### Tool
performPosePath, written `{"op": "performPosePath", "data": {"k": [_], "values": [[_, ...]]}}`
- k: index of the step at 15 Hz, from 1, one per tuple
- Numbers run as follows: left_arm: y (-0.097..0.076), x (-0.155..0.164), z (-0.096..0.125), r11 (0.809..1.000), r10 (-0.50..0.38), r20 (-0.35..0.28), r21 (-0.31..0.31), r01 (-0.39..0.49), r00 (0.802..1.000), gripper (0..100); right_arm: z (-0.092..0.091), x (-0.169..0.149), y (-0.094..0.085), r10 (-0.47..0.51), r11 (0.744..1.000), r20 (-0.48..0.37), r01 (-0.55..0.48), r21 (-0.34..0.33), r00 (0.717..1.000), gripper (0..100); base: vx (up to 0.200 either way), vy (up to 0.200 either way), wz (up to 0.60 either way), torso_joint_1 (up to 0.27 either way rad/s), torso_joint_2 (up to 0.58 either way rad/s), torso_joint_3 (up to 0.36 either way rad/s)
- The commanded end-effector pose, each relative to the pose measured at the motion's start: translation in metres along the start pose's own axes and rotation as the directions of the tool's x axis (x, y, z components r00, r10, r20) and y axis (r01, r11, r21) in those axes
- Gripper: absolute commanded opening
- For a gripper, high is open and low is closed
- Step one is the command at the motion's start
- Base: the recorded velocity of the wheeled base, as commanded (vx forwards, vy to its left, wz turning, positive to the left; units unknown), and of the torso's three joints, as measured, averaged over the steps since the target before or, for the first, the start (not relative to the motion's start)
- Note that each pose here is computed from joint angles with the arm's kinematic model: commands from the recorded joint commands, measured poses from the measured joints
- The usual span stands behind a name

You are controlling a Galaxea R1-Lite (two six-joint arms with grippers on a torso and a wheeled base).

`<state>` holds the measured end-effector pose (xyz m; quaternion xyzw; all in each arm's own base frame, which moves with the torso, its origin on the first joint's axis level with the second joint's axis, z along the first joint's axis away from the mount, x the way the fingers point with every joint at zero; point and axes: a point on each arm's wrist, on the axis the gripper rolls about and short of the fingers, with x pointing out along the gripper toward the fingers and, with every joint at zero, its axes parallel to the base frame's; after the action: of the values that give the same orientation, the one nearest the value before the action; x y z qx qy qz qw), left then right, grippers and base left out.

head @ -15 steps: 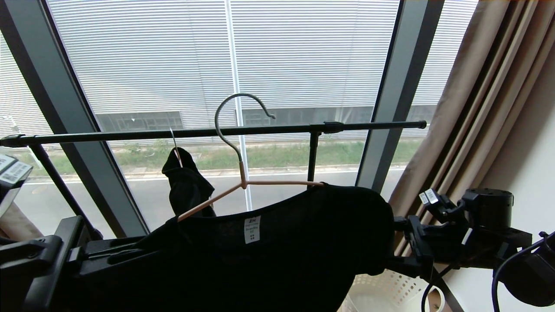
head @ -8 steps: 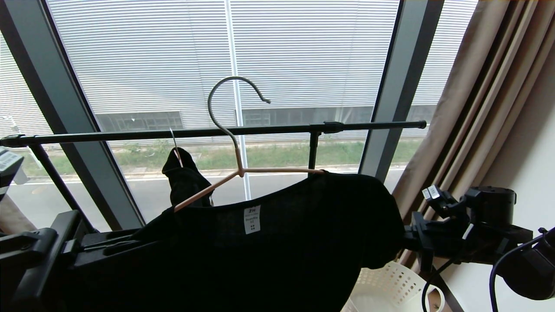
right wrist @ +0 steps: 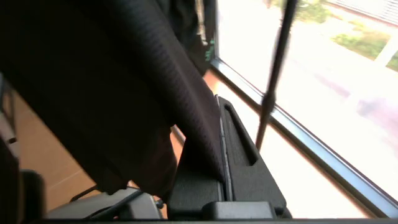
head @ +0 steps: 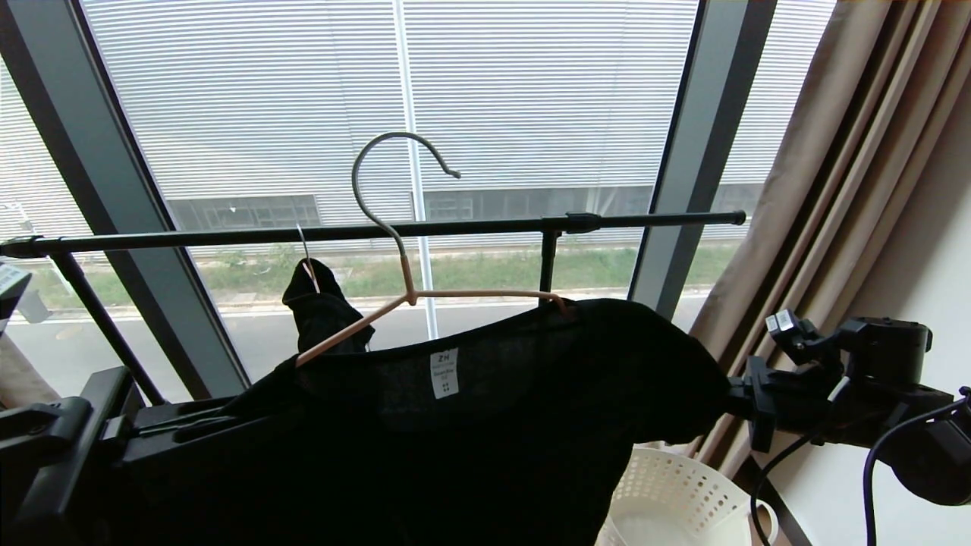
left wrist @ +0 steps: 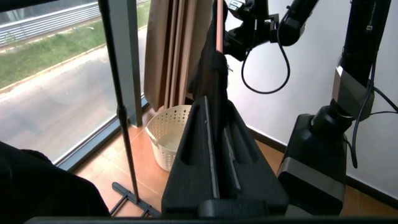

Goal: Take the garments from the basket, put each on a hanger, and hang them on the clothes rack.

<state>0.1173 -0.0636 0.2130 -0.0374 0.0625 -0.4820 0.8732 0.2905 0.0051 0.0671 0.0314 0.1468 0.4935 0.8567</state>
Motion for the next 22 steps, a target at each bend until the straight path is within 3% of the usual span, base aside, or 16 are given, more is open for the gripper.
{"op": "performPosePath", "data": {"k": [1, 5, 6, 12, 16, 22], "values": [[0.000, 0.000, 0.000, 1.000, 0.001, 0.000, 0.000, -0.001, 1.000, 0, -0.001, 0.000, 0.000, -0.001, 1.000, -0.001, 0.001, 0.003, 1.000, 0, 0.000, 0.000, 0.00, 0.000, 0.00, 0.000], [0.001, 0.000, -0.002, 1.000, 0.004, -0.006, -0.005, -0.004, 1.000, 0, 0.000, -0.002, 0.007, 0.008, 1.000, -0.002, -0.008, 0.000, 1.000, 0, 0.000, 0.000, 0.00, 0.000, 0.00, 0.000], [0.001, 0.000, -0.001, 1.000, 0.009, -0.005, -0.006, -0.009, 1.000, 0, 0.000, -0.002, 0.007, 0.006, 1.000, -0.002, -0.006, -0.004, 1.000, 100, 0.000, 0.000, 0.00, 0.000, 0.00, 0.000], [0.014, -0.007, -0.002, 0.993, 0.114, 0.000, -0.019, -0.114, 0.994, 0, 0.003, -0.003, 0.015, 0.017, 0.995, -0.001, -0.017, -0.103, 1.000, 100, 0.000, 0.000, 0.00, 0.000, 0.00, 0.000], [0.022, -0.006, -0.007, 0.987, 0.154, -0.027, -0.041, -0.155, 0.988, 0, 0.023, 0.000, 0.036, 0.007, 0.987, 0.015, -0.005, -0.160, 1.000, 100, 0.000, 0.000, 0.00, 0.000, 0.00, 0.000], [0.026, -0.003, -0.009, 0.984, 0.165, -0.045, -0.054, -0.167, 0.985, 0, 0.049, 0.014, 0.073, -0.121, 0.984, 0.042, 0.125, -0.124, 0.992, 100, 0.000, 0.000, 0.00, 0.000, 0.00, 0.000]]}}
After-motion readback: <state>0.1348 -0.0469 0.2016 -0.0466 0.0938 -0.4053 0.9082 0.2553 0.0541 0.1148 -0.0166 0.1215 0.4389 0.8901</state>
